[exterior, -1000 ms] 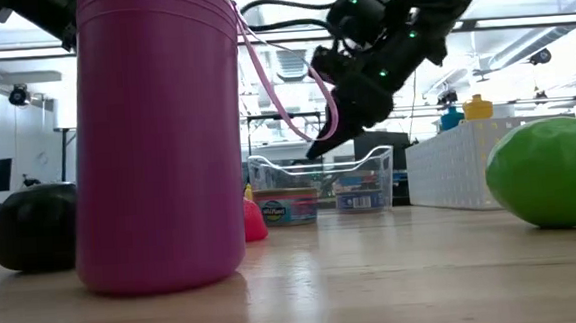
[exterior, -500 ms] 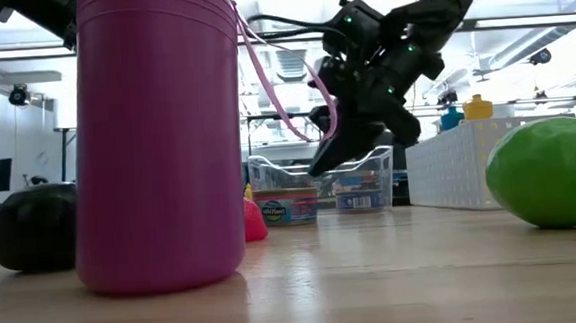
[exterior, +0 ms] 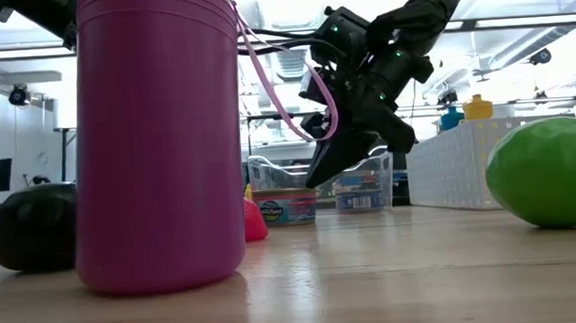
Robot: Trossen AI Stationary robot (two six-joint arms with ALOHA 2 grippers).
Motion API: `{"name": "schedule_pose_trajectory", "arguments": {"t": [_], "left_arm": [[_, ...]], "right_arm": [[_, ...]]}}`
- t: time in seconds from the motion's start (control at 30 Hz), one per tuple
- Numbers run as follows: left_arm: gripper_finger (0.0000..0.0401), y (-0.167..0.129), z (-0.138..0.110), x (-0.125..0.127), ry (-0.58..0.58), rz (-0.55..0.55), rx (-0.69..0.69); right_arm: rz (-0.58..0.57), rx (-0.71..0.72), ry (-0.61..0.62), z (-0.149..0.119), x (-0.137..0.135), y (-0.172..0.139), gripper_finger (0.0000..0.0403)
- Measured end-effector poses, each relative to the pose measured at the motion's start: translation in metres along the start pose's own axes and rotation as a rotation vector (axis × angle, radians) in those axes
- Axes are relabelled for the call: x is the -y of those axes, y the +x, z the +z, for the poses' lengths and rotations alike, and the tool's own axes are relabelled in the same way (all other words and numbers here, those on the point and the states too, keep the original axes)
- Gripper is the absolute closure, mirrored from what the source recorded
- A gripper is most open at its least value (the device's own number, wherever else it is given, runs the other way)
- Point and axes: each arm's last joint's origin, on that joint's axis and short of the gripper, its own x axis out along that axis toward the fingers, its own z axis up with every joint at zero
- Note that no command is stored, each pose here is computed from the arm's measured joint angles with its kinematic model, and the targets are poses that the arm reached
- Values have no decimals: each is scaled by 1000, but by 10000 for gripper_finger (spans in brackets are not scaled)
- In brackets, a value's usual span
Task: Pick & Place Food Item
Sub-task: Put the blue red tuna can into the transparent bin
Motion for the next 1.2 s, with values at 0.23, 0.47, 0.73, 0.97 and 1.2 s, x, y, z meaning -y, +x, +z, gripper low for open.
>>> {"name": "schedule_pose_trajectory", "arguments": {"t": [0.23, 0.47, 0.73, 0.97, 1.2], "left_arm": [[237, 0, 0, 0, 2, -1, 0], [239, 0, 0, 0, 2, -1, 0], [237, 0, 0, 0, 2, -1, 0], [238, 0, 0, 0, 2, -1, 0], [237, 0, 0, 0, 2, -1, 0]], "right_arm": [[-2, -1, -4, 0, 0, 0, 394], [-4, 1, -4, 0, 0, 0, 394], [-1, -4, -4, -2, 0, 4, 394], [4, -15, 7, -3, 0, 5, 394], [1, -9, 5, -2, 0, 4, 394]]}}
